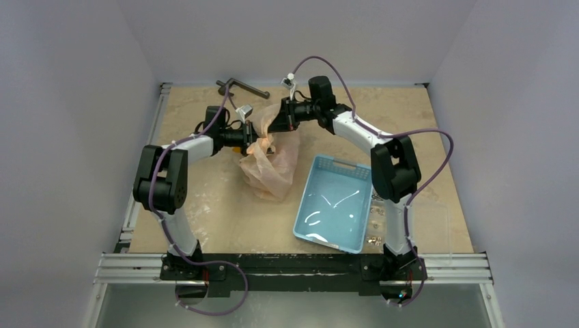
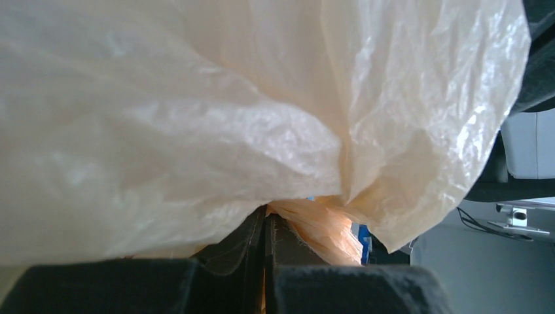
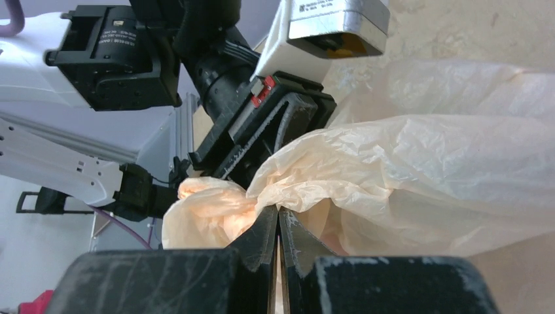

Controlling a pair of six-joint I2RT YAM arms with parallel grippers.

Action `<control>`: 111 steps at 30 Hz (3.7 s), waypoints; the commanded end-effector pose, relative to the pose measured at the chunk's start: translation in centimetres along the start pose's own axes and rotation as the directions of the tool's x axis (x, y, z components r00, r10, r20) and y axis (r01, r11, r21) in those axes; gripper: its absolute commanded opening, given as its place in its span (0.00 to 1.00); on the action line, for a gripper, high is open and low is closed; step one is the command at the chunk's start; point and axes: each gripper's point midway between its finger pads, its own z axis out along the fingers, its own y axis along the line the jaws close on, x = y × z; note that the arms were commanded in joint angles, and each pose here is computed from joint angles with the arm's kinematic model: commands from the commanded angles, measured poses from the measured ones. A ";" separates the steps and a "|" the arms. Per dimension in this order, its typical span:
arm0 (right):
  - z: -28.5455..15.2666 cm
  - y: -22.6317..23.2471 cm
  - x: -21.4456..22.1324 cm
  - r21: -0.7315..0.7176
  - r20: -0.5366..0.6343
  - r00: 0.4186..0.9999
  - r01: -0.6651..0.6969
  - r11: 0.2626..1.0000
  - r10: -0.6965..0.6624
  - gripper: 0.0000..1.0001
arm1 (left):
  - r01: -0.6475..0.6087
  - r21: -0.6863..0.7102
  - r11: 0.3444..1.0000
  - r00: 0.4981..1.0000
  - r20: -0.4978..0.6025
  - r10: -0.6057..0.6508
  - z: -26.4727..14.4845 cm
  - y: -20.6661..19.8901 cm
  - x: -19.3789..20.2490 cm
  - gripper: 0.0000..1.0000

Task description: Place the fake fruits into the plastic bag and tie a complex knot

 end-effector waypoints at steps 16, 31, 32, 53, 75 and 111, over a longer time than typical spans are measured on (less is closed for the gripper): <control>3.4 4.5 -2.7 -0.106 0.120 0.990 0.088 0.990 -0.076 0.00 | -0.088 0.051 0.995 0.996 -0.017 0.089 0.8 -2.3 -0.2 0.00; -6.1 4.2 -2.6 0.015 0.051 0.997 0.060 0.998 -0.061 0.72 | -0.091 0.057 0.994 0.996 0.023 0.089 0.6 -2.7 -1.7 0.00; -6.6 3.9 -2.3 0.033 0.046 0.997 0.054 0.998 -0.056 0.69 | -0.091 0.057 0.994 0.996 0.023 0.089 0.6 -2.7 -1.7 0.00; -0.6 1.5 3.0 0.057 -0.084 0.994 0.082 0.995 -0.077 0.31 | -0.103 0.061 0.993 0.995 0.018 0.102 0.8 -2.9 -1.4 0.00; -0.7 2.9 2.8 -0.038 -0.074 0.992 0.103 0.994 -0.105 0.00 | -0.140 0.056 0.989 0.990 0.030 0.139 0.1 -3.5 -1.5 0.08; -0.5 3.6 1.4 0.008 -0.016 0.993 0.113 0.994 -0.113 0.00 | -0.196 -0.125 0.972 0.975 0.079 0.207 -7.3 -4.9 0.5 0.44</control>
